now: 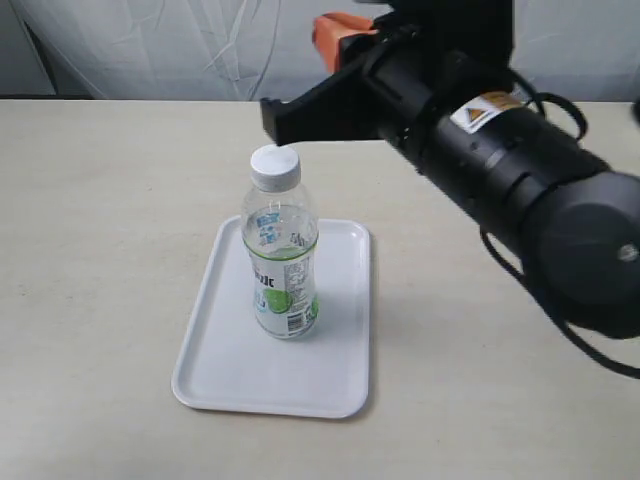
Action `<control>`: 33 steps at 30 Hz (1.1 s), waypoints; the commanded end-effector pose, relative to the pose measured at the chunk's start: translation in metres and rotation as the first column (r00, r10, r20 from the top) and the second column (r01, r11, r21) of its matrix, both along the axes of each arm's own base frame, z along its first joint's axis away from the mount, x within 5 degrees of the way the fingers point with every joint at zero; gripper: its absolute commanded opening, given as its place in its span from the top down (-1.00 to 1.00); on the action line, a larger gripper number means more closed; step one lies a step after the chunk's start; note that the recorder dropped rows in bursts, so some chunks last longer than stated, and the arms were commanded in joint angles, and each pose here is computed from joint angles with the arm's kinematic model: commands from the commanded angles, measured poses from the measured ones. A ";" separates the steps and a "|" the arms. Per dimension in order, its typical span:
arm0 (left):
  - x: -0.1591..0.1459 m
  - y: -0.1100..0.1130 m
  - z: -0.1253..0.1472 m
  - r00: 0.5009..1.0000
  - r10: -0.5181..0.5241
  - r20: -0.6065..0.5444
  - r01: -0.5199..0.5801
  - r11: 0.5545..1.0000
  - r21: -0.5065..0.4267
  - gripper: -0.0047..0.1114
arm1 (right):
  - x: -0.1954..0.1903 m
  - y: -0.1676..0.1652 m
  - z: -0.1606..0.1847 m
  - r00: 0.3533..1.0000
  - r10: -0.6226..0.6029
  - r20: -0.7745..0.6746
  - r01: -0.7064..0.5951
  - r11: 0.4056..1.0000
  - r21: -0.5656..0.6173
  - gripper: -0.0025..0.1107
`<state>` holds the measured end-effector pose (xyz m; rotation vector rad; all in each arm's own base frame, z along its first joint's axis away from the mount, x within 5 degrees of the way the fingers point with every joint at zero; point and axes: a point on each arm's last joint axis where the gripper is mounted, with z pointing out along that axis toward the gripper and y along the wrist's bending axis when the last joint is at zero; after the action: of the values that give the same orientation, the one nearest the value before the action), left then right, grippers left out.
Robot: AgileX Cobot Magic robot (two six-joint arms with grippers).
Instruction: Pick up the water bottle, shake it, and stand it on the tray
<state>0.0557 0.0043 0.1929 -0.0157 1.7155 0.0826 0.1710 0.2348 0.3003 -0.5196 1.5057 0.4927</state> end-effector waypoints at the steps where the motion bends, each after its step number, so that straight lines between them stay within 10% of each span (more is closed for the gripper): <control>1: 0.000 0.000 0.000 1.000 0.002 0.008 -0.002 1.000 -0.007 0.92 | -0.001 -0.033 0.015 0.990 -0.126 -0.058 0.120 0.988 -0.101 0.96; 9: 0.000 0.000 0.000 1.000 0.002 0.008 -0.002 1.000 -0.007 0.92 | 0.010 -0.110 0.034 0.867 -0.497 0.025 0.477 0.815 -0.328 0.97; 20: 0.000 0.000 0.000 1.000 0.002 0.008 -0.002 1.000 -0.007 0.92 | -0.003 -0.168 0.050 0.553 -0.831 0.058 0.806 0.516 -0.289 0.97; 33: 0.000 0.000 0.000 1.000 0.002 0.008 -0.002 1.000 -0.007 0.92 | -0.013 -0.180 0.060 0.577 -0.816 0.034 0.798 0.554 -0.238 0.97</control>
<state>0.0557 0.0043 0.1929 -0.0157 1.7155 0.0826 0.1657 0.0663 0.3502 0.0595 1.7358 -0.4477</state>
